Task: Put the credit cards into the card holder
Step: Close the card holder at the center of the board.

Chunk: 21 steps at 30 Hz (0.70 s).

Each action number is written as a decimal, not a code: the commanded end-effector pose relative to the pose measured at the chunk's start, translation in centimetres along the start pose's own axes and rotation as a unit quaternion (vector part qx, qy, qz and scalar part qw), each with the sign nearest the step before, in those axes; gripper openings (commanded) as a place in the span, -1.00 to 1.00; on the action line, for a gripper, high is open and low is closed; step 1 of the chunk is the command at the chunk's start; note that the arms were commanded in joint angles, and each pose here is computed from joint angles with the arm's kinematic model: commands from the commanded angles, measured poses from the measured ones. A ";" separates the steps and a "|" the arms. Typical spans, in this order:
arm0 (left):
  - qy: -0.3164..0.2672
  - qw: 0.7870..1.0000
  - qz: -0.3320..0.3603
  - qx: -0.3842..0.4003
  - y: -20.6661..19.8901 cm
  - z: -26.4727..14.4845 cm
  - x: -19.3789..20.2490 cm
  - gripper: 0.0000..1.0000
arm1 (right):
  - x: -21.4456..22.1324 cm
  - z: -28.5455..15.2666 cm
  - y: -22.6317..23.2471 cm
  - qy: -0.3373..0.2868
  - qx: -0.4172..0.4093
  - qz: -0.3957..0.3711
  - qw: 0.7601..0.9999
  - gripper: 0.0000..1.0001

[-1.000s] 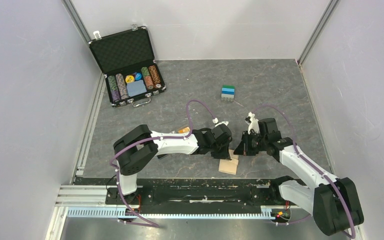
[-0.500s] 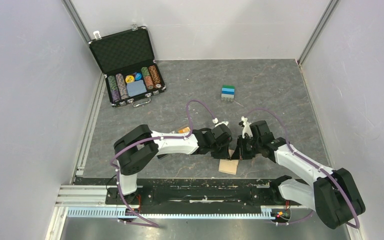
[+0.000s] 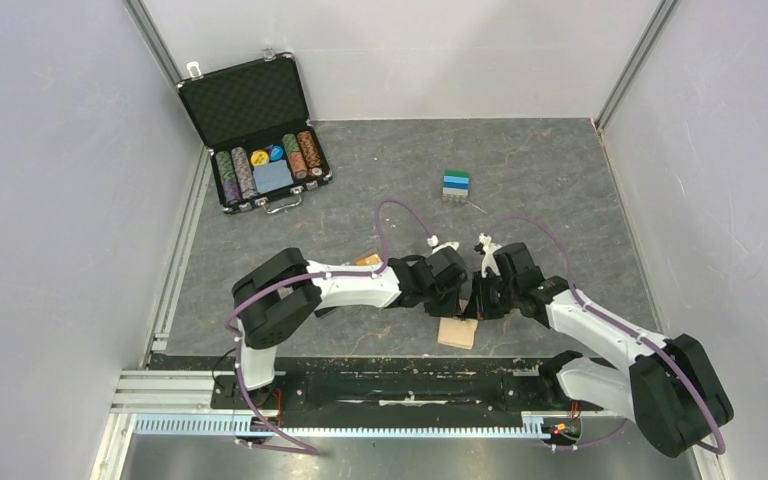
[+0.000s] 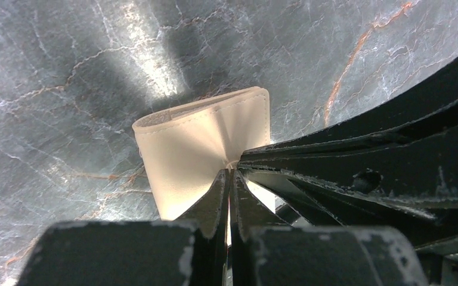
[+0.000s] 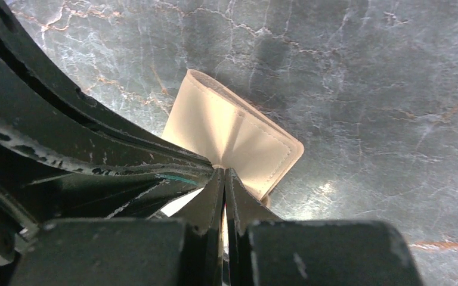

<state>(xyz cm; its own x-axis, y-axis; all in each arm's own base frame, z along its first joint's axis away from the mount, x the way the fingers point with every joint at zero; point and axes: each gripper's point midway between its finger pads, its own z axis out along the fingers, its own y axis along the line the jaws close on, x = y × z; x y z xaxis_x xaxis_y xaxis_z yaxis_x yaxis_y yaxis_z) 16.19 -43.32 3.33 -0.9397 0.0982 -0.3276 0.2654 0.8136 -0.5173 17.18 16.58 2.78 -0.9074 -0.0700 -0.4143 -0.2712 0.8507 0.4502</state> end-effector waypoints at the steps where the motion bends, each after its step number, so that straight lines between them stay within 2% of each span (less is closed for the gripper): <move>1: 0.024 0.999 0.011 -0.038 1.1 2.0 2.5 -0.95 | 3.6 -0.1 -2.8 0.045 0.068 -0.003 0.997 -1.00; 13: 0.019 0.995 0.035 -0.086 2.4 1.9 3.9 -0.96 | 6.8 -0.2 -3.8 0.070 0.103 -0.003 0.992 -1.00; 21: -0.019 0.999 0.019 -0.023 -1.1 -0.3 1.6 -0.96 | 1.7 -1.6 -0.7 0.013 0.073 -0.013 0.997 -1.00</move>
<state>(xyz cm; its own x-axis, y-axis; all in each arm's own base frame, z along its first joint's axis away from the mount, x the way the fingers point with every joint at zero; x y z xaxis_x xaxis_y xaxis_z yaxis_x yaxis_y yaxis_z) 15.85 -44.17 3.50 -0.9137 0.1039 -0.3929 0.2928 0.8387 -0.4593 16.88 16.08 2.75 -0.8745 -0.0796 -0.4784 -0.2757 0.8931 0.3554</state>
